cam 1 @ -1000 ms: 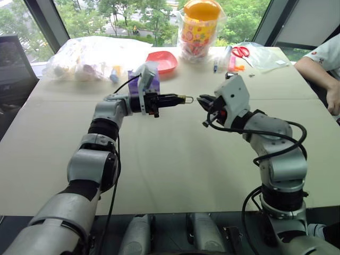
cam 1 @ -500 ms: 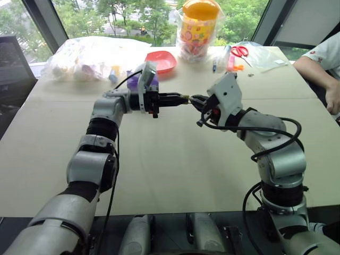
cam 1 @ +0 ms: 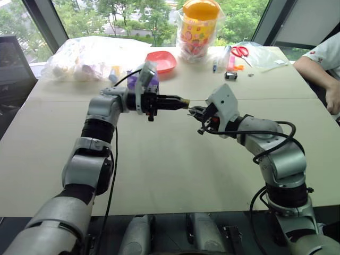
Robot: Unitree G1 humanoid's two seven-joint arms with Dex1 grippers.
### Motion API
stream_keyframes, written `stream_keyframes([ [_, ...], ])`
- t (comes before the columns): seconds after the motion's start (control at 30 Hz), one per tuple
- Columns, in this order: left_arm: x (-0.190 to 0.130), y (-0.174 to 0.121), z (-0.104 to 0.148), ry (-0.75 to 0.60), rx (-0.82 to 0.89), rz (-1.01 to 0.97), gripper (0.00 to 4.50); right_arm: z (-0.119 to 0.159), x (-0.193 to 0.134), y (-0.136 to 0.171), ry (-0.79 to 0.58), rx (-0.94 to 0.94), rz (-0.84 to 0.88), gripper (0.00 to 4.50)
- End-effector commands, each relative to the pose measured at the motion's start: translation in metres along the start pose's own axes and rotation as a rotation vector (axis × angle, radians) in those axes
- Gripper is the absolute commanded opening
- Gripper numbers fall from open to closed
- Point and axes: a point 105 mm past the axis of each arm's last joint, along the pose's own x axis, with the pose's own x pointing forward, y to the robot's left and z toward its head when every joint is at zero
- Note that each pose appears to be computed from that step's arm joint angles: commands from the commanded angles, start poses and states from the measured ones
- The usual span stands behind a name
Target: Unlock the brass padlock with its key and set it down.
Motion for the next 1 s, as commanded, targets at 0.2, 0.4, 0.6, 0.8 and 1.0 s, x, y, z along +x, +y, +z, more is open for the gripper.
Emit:
stream_keyframes([
  [0.2,0.004,0.007,0.018,-0.047,0.047,0.026,0.00,0.006,-0.012,-0.003,-0.023,-0.033,-0.032,0.38],
  [0.4,0.005,0.017,0.017,-0.075,0.014,0.078,0.00,-0.038,-0.030,-0.016,0.123,-0.070,-0.104,0.38],
  [0.6,0.009,0.042,-0.031,0.006,-0.102,0.276,0.00,-0.057,-0.055,-0.025,0.224,-0.138,-0.148,0.38],
  [0.8,0.024,0.044,-0.068,-0.034,-0.308,0.312,0.00,-0.049,-0.064,-0.030,0.240,-0.196,-0.167,0.38],
  [1.0,0.040,0.040,-0.082,-0.012,-0.369,0.293,0.00,-0.045,-0.063,-0.023,0.238,-0.220,-0.143,0.38],
])
